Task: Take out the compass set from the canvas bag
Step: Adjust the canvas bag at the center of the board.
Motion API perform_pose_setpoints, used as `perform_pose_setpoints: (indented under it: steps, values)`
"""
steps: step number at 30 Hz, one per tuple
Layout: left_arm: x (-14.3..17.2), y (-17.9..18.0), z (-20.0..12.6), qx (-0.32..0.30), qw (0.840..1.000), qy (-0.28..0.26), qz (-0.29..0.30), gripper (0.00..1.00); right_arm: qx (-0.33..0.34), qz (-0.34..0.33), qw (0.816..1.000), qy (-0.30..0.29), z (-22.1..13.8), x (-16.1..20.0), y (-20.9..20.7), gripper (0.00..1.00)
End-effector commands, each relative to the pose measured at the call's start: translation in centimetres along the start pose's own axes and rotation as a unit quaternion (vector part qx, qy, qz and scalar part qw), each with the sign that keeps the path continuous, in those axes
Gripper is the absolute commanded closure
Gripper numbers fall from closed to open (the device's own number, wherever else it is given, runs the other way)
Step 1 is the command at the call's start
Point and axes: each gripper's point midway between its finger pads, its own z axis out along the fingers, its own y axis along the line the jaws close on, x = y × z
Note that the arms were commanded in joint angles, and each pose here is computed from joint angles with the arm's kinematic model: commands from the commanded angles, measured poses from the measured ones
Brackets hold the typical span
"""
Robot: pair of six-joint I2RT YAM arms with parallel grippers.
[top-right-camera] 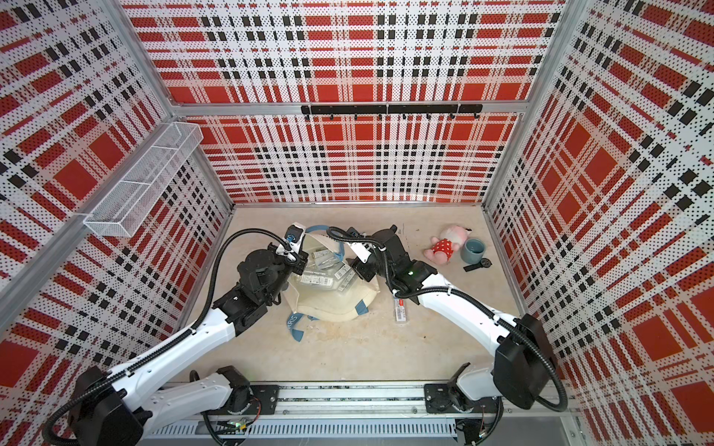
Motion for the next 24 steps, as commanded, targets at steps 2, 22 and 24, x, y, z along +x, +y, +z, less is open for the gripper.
perform_pose_setpoints:
  steps: [2, 22, 24]
  values:
    - [-5.0, 1.2, -1.2, -0.009, 0.997, -0.074, -0.033, 1.0, -0.002, -0.045, 0.999, -0.031, -2.9, -3.3, 2.0, 0.38]
    - [-3.4, 0.2, -1.8, 0.025, 0.998, -0.044, -0.022, 0.97, 0.074, -0.074, 0.994, 0.037, 1.7, -0.8, 0.2, 0.87]
    - [-2.9, -0.3, -1.8, 0.037, 0.999, -0.031, -0.015, 0.77, 0.072, -0.062, 0.995, 0.039, 1.8, -0.9, -0.1, 0.93]
